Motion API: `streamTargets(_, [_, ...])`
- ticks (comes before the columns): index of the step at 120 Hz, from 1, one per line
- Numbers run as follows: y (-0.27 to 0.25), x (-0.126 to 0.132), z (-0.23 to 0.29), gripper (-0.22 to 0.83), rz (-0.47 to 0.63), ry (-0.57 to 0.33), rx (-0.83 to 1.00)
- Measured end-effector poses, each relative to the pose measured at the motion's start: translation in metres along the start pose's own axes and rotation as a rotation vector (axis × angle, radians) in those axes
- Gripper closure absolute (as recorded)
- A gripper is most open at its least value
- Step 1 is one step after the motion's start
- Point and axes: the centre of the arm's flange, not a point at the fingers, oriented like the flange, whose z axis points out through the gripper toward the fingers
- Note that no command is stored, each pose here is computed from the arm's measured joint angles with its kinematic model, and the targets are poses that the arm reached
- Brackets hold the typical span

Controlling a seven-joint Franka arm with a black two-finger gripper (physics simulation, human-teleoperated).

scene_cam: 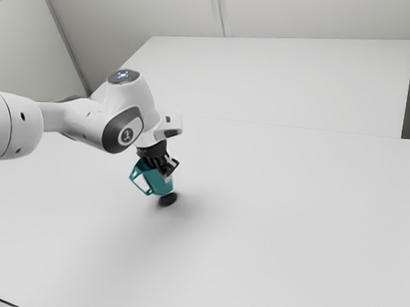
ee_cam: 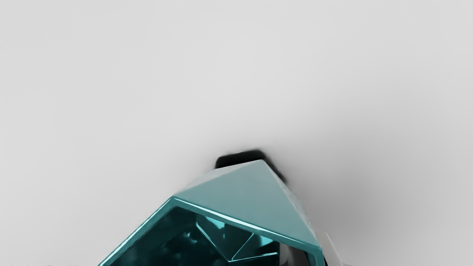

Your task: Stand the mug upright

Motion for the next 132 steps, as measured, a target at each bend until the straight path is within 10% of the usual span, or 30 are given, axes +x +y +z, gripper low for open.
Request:
streamTargets(84, [0.003,-0.003,0.032,0.74,-0.123,0.003,0.007])
streamTargets(132, [0.0,-0.006,-0.006,0.15,-0.17,0.045,0.043])
